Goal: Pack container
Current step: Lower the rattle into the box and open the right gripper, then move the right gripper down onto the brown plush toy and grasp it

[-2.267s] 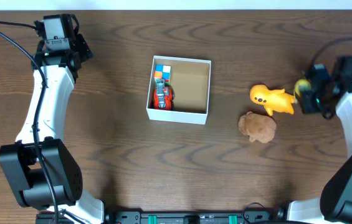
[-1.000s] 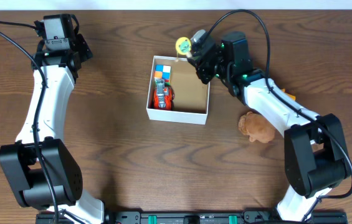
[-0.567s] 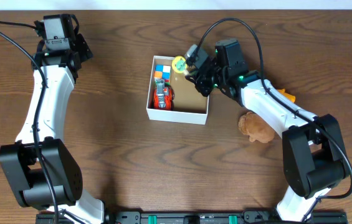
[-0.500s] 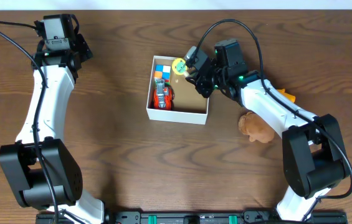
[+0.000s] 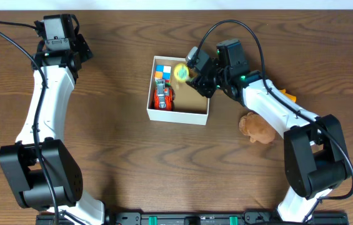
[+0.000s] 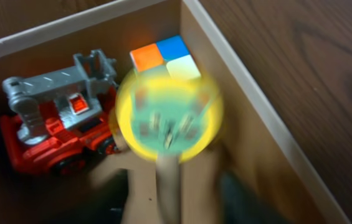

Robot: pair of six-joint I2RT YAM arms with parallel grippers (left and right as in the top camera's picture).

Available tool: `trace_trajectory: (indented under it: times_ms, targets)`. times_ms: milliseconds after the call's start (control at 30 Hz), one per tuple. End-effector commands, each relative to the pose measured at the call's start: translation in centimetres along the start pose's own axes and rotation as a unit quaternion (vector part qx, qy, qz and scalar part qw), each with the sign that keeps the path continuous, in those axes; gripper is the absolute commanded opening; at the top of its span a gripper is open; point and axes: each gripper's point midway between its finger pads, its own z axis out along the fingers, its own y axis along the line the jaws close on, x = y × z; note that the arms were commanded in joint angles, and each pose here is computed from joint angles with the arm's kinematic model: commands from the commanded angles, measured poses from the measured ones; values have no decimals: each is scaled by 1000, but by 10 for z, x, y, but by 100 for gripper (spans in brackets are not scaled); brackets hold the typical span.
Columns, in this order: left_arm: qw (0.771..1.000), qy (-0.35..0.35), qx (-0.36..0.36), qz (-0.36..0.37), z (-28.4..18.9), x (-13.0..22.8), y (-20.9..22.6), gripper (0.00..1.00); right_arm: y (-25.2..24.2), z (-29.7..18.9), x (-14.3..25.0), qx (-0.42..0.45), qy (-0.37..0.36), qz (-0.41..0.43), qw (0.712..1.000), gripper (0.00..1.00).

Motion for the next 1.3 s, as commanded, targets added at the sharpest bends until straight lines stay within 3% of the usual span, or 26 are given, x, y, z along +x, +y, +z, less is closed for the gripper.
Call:
trace_trajectory:
  times_ms: [0, 167, 367, 433, 500, 633, 733, 933, 1267]
  targets:
    - [1000, -10, -3, -2, -5, -8, 3, 98, -8, -4, -7, 14, -7, -3, 1000, 59]
    - [1000, -10, -3, -2, -5, -8, 3, 98, -18, -9, -14, 30, -12, -4, 999, 55]
    - [1000, -10, -3, -2, -5, -8, 3, 98, -49, -46, -55, 84, -34, 25, 996, 48]
    - [1000, -10, -3, -2, -5, -8, 3, 98, -59, -70, -60, 110, -15, 37, 993, 49]
    - [1000, -10, -3, -2, -5, -8, 3, 98, -68, -97, -57, 143, 20, 53, 988, 58]
    - [1000, -10, -3, -2, -5, -8, 3, 98, -69, -149, -23, 183, 121, 59, 974, 76]
    - [1000, -10, -3, -2, -5, -8, 3, 98, -54, -173, 15, 171, 201, 78, 961, 82]
    - [1000, -10, -3, -2, -5, -8, 3, 98, -20, -191, 69, 118, 306, 143, 934, 86]
    - [1000, -10, -3, -2, -5, -8, 3, 98, 10, -178, 136, 71, 385, 172, 904, 88]
